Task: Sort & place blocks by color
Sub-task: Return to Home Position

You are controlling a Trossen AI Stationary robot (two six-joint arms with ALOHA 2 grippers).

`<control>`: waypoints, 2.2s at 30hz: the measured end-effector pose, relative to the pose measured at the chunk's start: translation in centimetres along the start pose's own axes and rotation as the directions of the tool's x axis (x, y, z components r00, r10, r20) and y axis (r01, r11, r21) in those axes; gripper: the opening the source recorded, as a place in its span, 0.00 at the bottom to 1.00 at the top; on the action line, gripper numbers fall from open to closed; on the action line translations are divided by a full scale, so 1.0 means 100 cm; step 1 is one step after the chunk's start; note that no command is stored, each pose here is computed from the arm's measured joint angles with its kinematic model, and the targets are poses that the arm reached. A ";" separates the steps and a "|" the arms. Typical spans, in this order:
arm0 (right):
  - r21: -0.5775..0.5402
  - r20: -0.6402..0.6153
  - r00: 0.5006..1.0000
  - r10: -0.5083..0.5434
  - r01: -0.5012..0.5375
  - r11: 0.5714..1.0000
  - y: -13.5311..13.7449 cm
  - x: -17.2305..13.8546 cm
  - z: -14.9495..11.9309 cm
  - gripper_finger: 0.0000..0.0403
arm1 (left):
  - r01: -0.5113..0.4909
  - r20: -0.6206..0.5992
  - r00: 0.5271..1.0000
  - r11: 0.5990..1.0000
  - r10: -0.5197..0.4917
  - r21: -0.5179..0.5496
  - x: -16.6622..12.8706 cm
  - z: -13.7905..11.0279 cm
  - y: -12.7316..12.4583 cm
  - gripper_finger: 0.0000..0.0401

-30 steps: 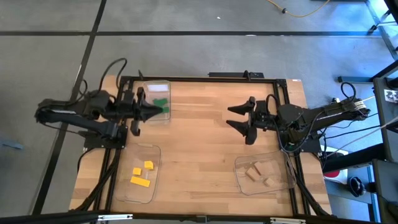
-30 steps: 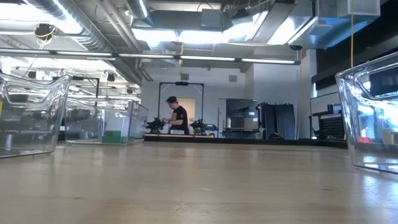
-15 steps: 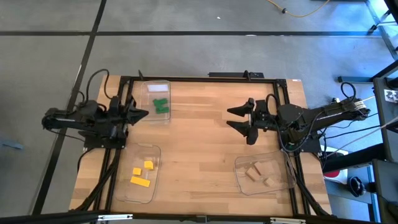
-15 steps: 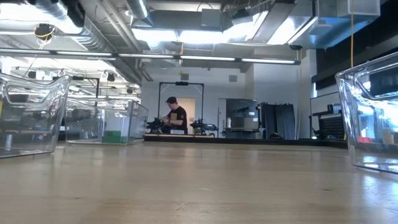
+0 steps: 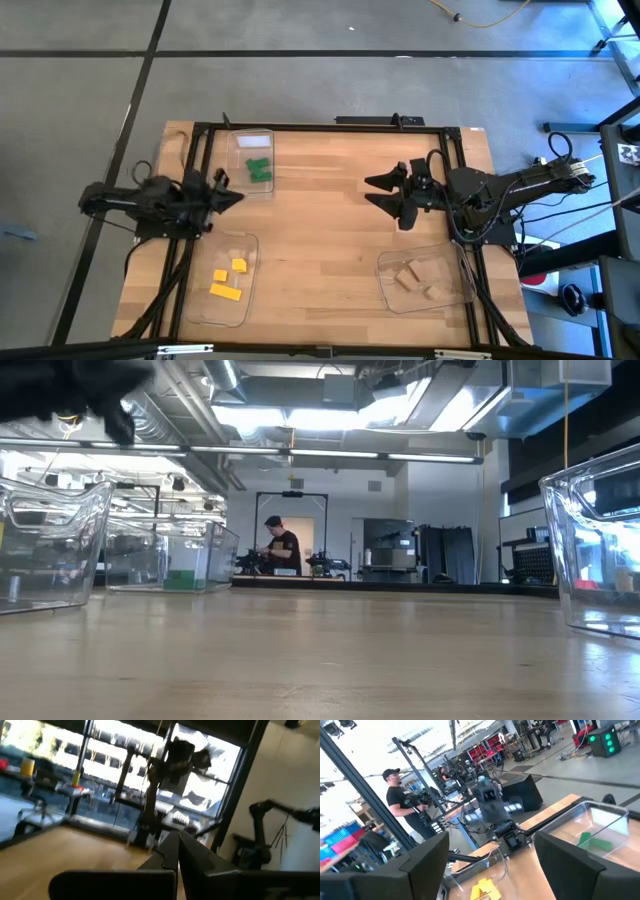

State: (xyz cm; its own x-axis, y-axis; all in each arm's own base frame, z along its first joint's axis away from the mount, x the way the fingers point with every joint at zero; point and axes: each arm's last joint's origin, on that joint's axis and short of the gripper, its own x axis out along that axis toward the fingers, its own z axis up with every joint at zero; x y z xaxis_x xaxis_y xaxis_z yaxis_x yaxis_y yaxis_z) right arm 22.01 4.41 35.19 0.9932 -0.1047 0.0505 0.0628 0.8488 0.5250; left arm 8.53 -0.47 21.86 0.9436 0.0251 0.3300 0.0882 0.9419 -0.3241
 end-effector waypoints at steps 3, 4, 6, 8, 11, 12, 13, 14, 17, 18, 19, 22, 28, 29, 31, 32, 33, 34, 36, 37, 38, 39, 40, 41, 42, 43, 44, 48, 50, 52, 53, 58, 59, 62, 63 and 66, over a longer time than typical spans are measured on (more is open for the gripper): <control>0.035 0.001 1.000 0.001 -0.001 0.999 0.000 0.000 0.000 0.73 | -0.011 -0.047 0.999 1.000 0.012 0.007 -0.001 -0.025 0.008 0.00; 0.039 0.001 1.000 0.000 0.000 0.999 0.000 0.000 0.000 0.73 | -0.031 -0.060 0.998 1.000 0.031 0.002 -0.001 -0.027 0.010 0.00; 0.041 0.001 1.000 0.001 -0.001 0.999 0.000 0.000 0.000 0.73 | -0.083 -0.130 0.988 0.996 0.080 -0.020 -0.002 -0.034 0.014 0.00; 0.041 0.002 1.000 0.003 -0.003 0.999 0.000 0.000 0.000 0.73 | -0.096 -0.167 0.982 0.995 0.091 -0.017 -0.002 -0.037 0.015 0.00; 0.031 -0.032 0.999 0.030 -0.029 0.999 0.000 -0.001 -0.001 0.72 | -0.126 -0.193 0.973 0.992 0.123 -0.006 -0.003 -0.040 0.018 0.00; 0.025 -0.044 0.998 0.043 -0.042 0.999 0.001 -0.002 -0.001 0.71 | -0.129 -0.198 0.972 0.992 0.126 -0.004 -0.003 -0.041 0.018 0.00; 0.004 -0.066 0.996 0.054 -0.053 0.999 0.000 -0.004 -0.001 0.68 | -0.127 -0.193 0.973 0.992 0.124 -0.005 -0.003 -0.040 0.018 0.00; -0.012 -0.089 0.994 0.060 -0.061 0.998 0.000 -0.007 -0.001 0.65 | -0.129 -0.200 0.972 0.992 0.126 -0.004 -0.003 -0.041 0.018 0.00; -0.078 -0.147 0.986 0.078 -0.090 0.993 0.000 -0.023 0.002 0.46 | -0.138 -0.223 0.965 0.990 0.135 0.002 -0.003 -0.043 0.019 0.00; -0.106 -0.162 0.984 0.080 -0.097 0.990 -0.001 -0.030 0.004 0.38 | -0.136 -0.217 0.967 0.991 0.133 0.000 -0.003 -0.043 0.018 0.00; -0.131 -0.177 0.980 0.085 -0.109 0.985 -0.002 -0.037 0.006 0.29 | -0.136 -0.216 0.967 0.991 0.132 0.000 -0.003 -0.043 0.018 0.00; -0.151 -0.209 0.967 0.146 -0.179 0.972 -0.007 -0.065 0.008 0.06 | -0.139 -0.221 0.966 0.990 0.136 0.002 -0.003 -0.043 0.019 0.00; -0.064 -0.188 0.918 0.350 -0.367 0.928 -0.036 -0.111 -0.023 0.01 | -0.140 -0.220 0.966 0.990 0.137 0.002 -0.003 -0.043 0.019 0.00; -0.055 -0.170 0.914 0.368 -0.382 0.923 -0.043 -0.116 -0.031 0.01 | -0.140 -0.220 0.966 0.990 0.137 0.002 -0.003 -0.043 0.019 0.00; -0.044 -0.129 0.911 0.391 -0.400 0.916 -0.055 -0.123 -0.045 0.01 | -0.140 -0.220 0.966 0.990 0.137 0.002 -0.003 -0.043 0.019 0.00; -0.040 -0.113 0.910 0.399 -0.405 0.913 -0.061 -0.127 -0.052 0.01 | -0.140 -0.220 0.966 0.990 0.137 0.002 -0.003 -0.043 0.019 0.00; -0.039 -0.098 0.908 0.407 -0.412 0.910 -0.067 -0.130 -0.059 0.01 | -0.140 -0.220 0.966 0.990 0.137 0.002 -0.003 -0.043 0.019 0.00; -0.037 -0.091 0.904 0.417 -0.422 0.906 -0.072 -0.132 -0.065 0.01 | -0.140 -0.220 0.966 0.990 0.137 0.002 -0.003 -0.043 0.019 0.00; -0.019 -0.077 0.902 0.425 -0.428 0.904 -0.082 -0.137 -0.078 0.01 | -0.140 -0.220 0.966 0.990 0.137 0.002 -0.003 -0.043 0.019 0.00; -0.011 -0.062 0.901 0.430 -0.431 0.902 -0.086 -0.139 -0.083 0.00 | -0.140 -0.220 0.966 0.990 0.137 0.002 -0.003 -0.043 0.019 0.00; -0.003 -0.046 0.899 0.435 -0.435 0.900 -0.090 -0.141 -0.087 0.00 | -0.140 -0.220 0.966 0.990 0.137 0.003 -0.003 -0.043 0.019 0.00; 0.004 -0.036 0.898 0.438 -0.438 0.899 -0.094 -0.142 -0.092 0.00 | -0.140 -0.220 0.966 0.990 0.137 0.003 -0.003 -0.043 0.019 0.00; 0.003 -0.033 0.899 0.437 -0.437 0.899 -0.097 -0.141 -0.097 0.00 | -0.140 -0.220 0.966 0.990 0.137 0.003 -0.003 -0.043 0.019 0.00; -0.016 -0.036 0.902 0.430 -0.431 0.902 -0.099 -0.140 -0.101 0.00 | -0.140 -0.220 0.966 0.990 0.137 0.003 -0.003 -0.043 0.019 0.00; -0.026 -0.057 0.907 0.418 -0.419 0.907 -0.102 -0.138 -0.106 0.00 | -0.140 -0.218 0.966 0.990 0.137 0.002 -0.003 -0.043 0.019 0.00; -0.042 -0.063 0.913 0.403 -0.406 0.913 -0.104 -0.137 -0.109 0.00 | -0.138 -0.214 0.967 0.990 0.135 0.001 -0.003 -0.043 0.018 0.00; -0.051 -0.048 0.922 0.385 -0.387 0.921 -0.106 -0.136 -0.111 0.00 | -0.138 -0.215 0.967 0.990 0.135 0.001 -0.003 -0.043 0.018 0.00; -0.062 -0.083 0.946 0.313 -0.318 0.946 -0.119 -0.131 -0.122 0.00 | -0.137 -0.212 0.968 0.991 0.135 0.001 -0.003 -0.042 0.018 0.00; -0.067 -0.112 0.953 0.281 -0.289 0.955 -0.125 -0.130 -0.124 0.00 | -0.138 -0.213 0.968 0.990 0.135 0.001 -0.003 -0.042 0.018 0.00; -0.085 -0.134 0.959 0.251 -0.263 0.961 -0.130 -0.128 -0.124 0.00 | -0.138 -0.214 0.967 0.990 0.135 0.001 -0.003 -0.042 0.018 0.00; -0.094 -0.137 0.965 0.224 -0.238 0.967 -0.134 -0.128 -0.124 0.00 | -0.139 -0.214 0.967 0.990 0.136 0.001 -0.003 -0.042 0.018 0.00; -0.274 -0.119 0.975 0.190 -0.216 0.937 -0.140 -0.127 -0.120 0.00 | -0.138 -0.214 0.967 0.990 0.135 0.001 -0.003 -0.042 0.018 0.00; -0.323 -0.111 0.979 0.172 -0.199 0.925 -0.141 -0.127 -0.120 0.01 | -0.138 -0.214 0.968 0.990 0.135 0.001 -0.003 -0.042 0.018 0.00; -0.414 -0.098 0.984 0.145 -0.173 0.894 -0.142 -0.126 -0.119 0.04 | -0.138 -0.214 0.967 0.990 0.135 0.001 -0.003 -0.042 0.018 0.00; -0.430 -0.098 0.985 0.143 -0.171 0.887 -0.143 -0.126 -0.119 0.05 | -0.138 -0.214 0.967 0.990 0.135 0.002 -0.003 -0.043 0.018 0.00; -0.429 -0.098 0.985 0.142 -0.171 0.887 -0.143 -0.126 -0.119 0.05 | -0.138 -0.214 0.967 0.990 0.136 0.001 -0.003 -0.043 0.018 0.00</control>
State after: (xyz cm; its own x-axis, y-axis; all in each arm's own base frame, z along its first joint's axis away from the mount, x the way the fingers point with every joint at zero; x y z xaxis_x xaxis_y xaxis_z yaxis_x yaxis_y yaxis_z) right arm 9.74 -0.19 16.94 0.9968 0.0687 0.0408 -0.0722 0.9931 0.0927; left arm 9.79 -0.16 17.40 0.9931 0.0802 0.0855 -0.0437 0.9298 -0.3654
